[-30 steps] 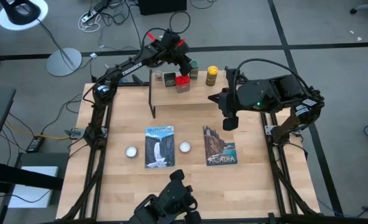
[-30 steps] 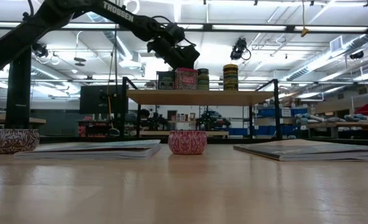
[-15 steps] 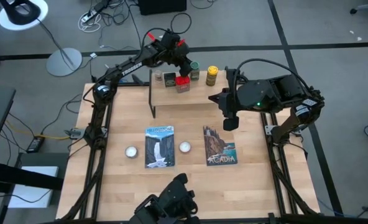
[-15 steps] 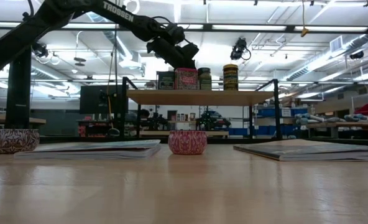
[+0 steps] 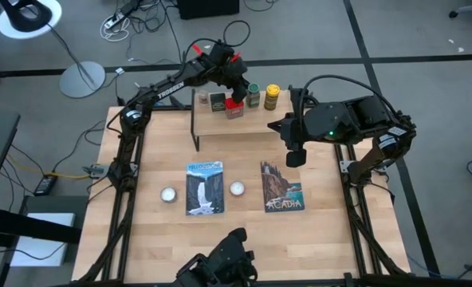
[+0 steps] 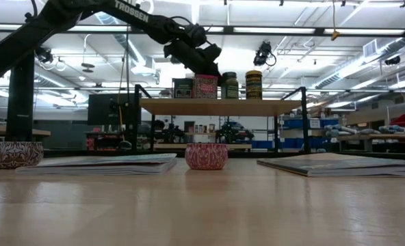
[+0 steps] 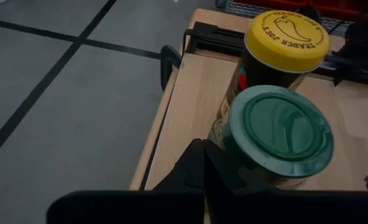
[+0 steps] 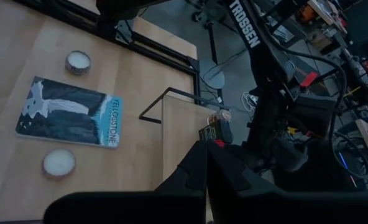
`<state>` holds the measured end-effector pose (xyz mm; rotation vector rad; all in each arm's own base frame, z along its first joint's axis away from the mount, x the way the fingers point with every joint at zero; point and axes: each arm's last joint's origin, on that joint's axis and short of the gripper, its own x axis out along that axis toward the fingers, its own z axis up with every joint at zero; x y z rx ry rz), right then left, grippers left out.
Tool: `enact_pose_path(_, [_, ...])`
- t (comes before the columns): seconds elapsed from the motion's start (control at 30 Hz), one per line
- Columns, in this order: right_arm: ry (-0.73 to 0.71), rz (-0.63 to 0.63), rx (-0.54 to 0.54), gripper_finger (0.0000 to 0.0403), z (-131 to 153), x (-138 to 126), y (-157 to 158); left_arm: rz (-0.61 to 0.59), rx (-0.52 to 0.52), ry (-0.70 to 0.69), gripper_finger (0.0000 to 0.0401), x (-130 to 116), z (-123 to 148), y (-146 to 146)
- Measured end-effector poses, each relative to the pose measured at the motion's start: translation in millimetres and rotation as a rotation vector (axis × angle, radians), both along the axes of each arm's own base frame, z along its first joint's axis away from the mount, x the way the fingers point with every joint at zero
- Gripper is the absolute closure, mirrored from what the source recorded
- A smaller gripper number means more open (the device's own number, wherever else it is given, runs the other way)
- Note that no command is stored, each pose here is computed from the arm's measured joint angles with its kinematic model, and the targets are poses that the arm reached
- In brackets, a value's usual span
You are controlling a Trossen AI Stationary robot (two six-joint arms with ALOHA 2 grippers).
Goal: Shelf spices
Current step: Put the red spice on the shelf between the black and green spices
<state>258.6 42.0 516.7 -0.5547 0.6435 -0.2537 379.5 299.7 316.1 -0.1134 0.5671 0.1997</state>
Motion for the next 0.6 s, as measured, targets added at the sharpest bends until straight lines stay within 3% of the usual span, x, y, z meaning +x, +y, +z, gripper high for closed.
enact_pose_path(0.6, [-0.001, 0.000, 0.001, 0.0403, 0.1, -0.1, 0.0, -0.030, 0.024, -0.005, 0.0400, 4.6, 0.7, -5.1])
